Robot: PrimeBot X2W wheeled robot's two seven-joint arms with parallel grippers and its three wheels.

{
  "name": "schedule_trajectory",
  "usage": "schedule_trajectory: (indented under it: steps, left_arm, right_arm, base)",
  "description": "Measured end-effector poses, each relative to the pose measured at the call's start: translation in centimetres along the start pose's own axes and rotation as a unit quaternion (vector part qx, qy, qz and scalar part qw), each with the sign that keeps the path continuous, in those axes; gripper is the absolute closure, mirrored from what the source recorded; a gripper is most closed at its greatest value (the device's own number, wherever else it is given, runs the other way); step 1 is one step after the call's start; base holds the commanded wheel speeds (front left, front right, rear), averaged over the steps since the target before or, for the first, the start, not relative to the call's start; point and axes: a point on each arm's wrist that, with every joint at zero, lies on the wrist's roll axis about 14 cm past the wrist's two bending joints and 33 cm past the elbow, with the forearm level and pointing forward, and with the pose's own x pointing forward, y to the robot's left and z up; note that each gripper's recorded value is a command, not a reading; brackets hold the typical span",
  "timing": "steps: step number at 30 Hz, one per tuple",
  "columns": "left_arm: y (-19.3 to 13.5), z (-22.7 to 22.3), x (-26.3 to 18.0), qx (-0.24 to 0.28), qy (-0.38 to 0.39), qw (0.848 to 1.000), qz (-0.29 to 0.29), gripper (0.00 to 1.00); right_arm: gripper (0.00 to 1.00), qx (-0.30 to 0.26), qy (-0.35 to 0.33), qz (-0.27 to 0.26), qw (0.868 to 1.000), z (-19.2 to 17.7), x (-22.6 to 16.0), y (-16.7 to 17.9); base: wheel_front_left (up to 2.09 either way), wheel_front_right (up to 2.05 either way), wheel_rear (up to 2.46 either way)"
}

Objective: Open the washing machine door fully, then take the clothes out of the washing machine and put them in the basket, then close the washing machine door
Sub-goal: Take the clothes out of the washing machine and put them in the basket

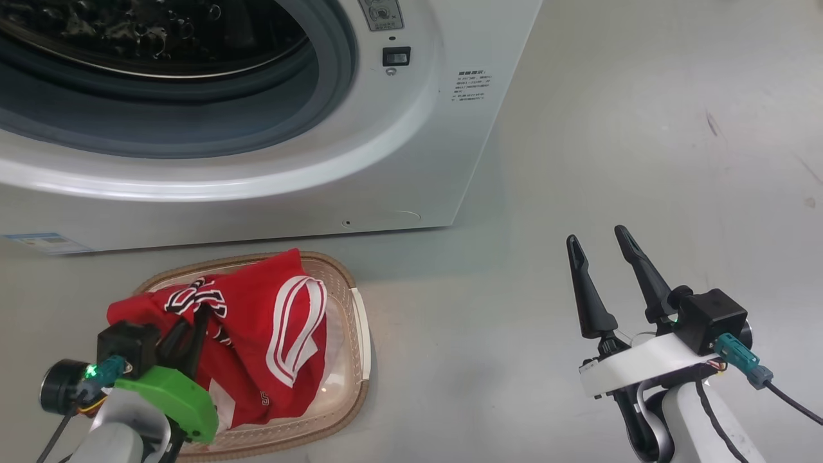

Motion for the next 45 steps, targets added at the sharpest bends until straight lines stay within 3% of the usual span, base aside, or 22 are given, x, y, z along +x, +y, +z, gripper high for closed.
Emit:
schedule_trajectory:
  steps: [8,20,34,37,45]
  left_arm:
    - [0.5,-4.9,0.3,-0.010,0.087,0.996,0.004,1.00]
    - [2.6,-11.4,1.9,-0.024,0.214,0.976,0.020,1.00]
    - [1.6,-14.9,5.7,-0.010,0.270,0.963,-0.005,1.00]
    - [1.0,-15.9,5.8,0.009,0.292,0.956,-0.020,1.00]
    - [1.4,-17.6,5.3,0.004,0.321,0.947,-0.012,1.00]
  right_arm:
    - [0.00,-0.002,0.006,-0.008,1.000,-0.4,0.2,-0.7]
    - [0.00,-0.004,0.027,-0.036,0.999,-1.8,0.0,-2.5]
    - [0.00,-0.007,0.036,-0.072,0.997,-2.1,-0.1,-4.8]
    - [0.00,-0.009,0.040,-0.078,0.996,-2.3,-0.2,-5.1]
    - [0.00,-0.011,0.046,-0.087,0.995,-2.7,-0.2,-5.5]
  base:
    - [0.00,0.00,0.00]
    - [0.00,0.00,0.00]
    - [0.00,0.00,0.00]
    - [0.00,0.00,0.00]
    - [0.00,0.00,0.00]
